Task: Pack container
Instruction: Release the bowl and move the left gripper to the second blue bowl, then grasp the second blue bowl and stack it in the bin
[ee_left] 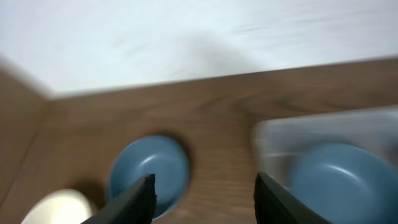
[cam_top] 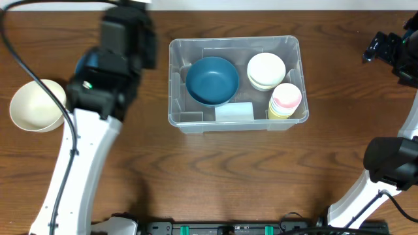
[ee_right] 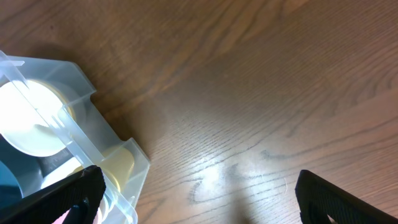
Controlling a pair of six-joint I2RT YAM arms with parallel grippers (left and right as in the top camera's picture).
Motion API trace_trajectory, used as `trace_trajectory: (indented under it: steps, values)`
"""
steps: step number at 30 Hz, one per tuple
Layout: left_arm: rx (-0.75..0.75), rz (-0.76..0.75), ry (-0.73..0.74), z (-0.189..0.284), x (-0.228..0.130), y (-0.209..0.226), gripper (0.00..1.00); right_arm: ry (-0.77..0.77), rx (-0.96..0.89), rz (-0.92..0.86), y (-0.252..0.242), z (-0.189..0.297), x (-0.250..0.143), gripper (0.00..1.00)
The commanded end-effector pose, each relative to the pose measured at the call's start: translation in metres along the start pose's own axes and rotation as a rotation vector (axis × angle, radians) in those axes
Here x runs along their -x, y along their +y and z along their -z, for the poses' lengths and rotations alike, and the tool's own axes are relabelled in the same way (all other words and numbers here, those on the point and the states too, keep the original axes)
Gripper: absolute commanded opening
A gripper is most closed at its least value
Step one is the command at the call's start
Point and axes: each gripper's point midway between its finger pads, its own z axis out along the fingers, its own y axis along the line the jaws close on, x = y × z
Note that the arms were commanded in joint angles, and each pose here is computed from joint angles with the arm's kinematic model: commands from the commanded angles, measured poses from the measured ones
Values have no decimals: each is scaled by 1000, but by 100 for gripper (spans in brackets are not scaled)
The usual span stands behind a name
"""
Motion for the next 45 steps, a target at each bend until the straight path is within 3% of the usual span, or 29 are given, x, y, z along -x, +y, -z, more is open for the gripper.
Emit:
trace_trajectory:
  steps: [1, 5, 9, 13, 23, 30, 32, 35, 37, 45]
  values:
    - [40, 98, 102, -39, -24, 22, 51, -44, 2, -15, -2, 15, 2, 99]
    - [71, 104, 171, -80, -43, 36, 52, -44, 2, -15, -2, 15, 2, 99]
    - [92, 91, 225, -129, -64, 41, 63, -44, 2, -15, -2, 15, 2, 99]
    - [97, 84, 277, -164, -86, 37, 64, -44, 2, -15, -2, 15, 2, 99]
    - [117, 69, 455, -224, -160, 38, 64, -44, 2, -15, -2, 15, 2, 99]
    - [120, 57, 567, -241, -202, 37, 64, -44, 2, -15, -2, 15, 1, 99]
    - [110, 62, 581, -241, -207, 34, 54, -44, 2, -15, -2, 15, 2, 99]
    - [77, 71, 593, -241, -209, 28, 22, -44, 2, -15, -2, 15, 2, 99]
    - [80, 78, 604, -239, -212, 27, 8, -44, 2, -15, -2, 15, 2, 99]
    - [85, 110, 632, -208, -201, 23, 6, -44, 2, -15, -2, 15, 2, 99]
